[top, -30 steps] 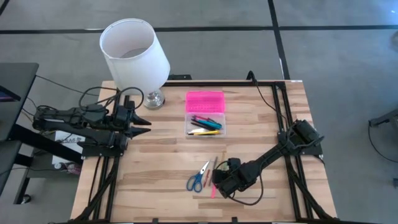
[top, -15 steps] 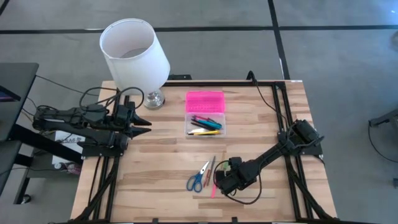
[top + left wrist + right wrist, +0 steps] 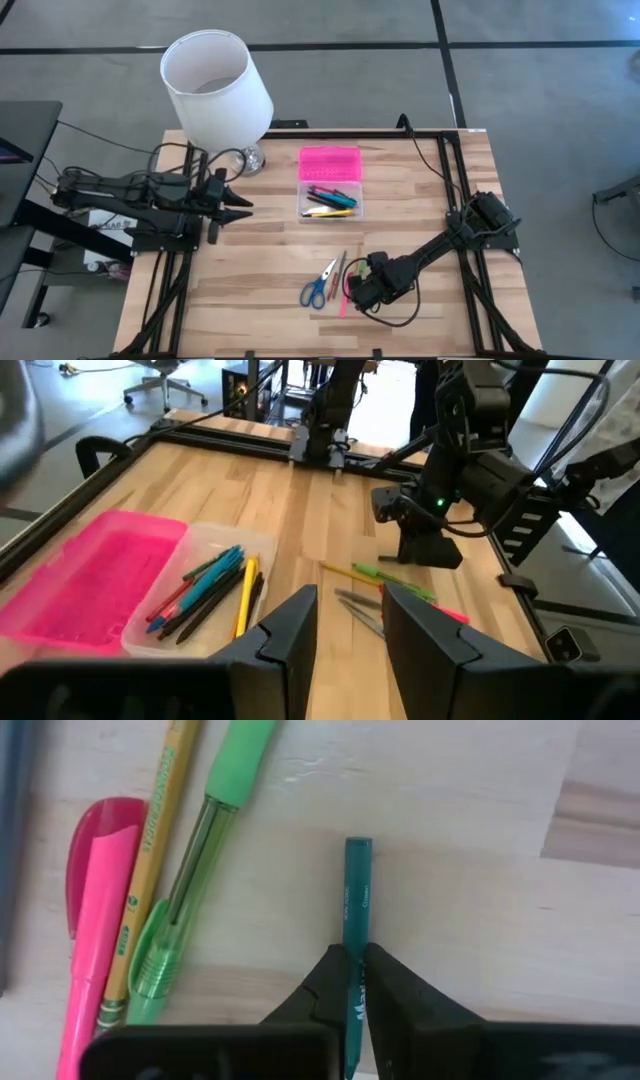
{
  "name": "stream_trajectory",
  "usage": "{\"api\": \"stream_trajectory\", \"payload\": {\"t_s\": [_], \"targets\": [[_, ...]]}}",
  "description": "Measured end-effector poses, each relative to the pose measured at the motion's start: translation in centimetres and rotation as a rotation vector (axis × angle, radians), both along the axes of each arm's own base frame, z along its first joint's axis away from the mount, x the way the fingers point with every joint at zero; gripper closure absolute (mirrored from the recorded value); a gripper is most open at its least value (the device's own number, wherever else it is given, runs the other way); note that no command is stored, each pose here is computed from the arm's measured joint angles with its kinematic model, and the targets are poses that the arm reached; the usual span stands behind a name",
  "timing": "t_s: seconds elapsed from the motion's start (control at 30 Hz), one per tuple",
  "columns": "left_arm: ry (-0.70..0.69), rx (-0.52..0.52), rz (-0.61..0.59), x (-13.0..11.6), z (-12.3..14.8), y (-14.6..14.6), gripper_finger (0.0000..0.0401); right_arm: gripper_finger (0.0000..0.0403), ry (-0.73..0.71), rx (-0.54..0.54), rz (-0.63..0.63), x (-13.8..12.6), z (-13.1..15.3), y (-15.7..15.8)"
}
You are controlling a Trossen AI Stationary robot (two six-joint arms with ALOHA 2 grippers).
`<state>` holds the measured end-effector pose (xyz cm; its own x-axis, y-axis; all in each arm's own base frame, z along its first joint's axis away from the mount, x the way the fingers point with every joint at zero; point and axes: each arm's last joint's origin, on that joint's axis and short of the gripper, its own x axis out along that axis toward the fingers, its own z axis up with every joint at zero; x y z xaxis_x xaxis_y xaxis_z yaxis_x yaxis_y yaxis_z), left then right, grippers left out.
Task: Pick & place school supplies into a supply box
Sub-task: Put the green crayon into the pink supply box
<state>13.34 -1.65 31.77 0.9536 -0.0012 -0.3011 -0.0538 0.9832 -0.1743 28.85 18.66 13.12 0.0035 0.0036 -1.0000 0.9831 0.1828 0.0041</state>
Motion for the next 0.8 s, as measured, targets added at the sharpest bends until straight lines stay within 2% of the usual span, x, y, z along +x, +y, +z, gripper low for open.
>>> {"api": "stream_trajectory", "payload": {"t_s": [0.17, 0.4, 0.8], "targets": [[0.008, 0.003, 0.000, 0.2, -0.1, 0.0, 0.0294, 0.0392, 0.004, 0.000, 0.054, 0.0, 0.0, 0.0], [-0.041, 0.029, -0.009, 0.3, 0.4, 0.0, 0.0294, 0.0394, 0.012, -0.004, 0.061, -0.1, 0.0, 0.0], [-0.100, 0.106, 0.042, 0.4, 0.9, 0.1, 0.0294, 0.0398, 0.104, -0.064, 0.147, 0.0, 2.1, 0.1]]}}
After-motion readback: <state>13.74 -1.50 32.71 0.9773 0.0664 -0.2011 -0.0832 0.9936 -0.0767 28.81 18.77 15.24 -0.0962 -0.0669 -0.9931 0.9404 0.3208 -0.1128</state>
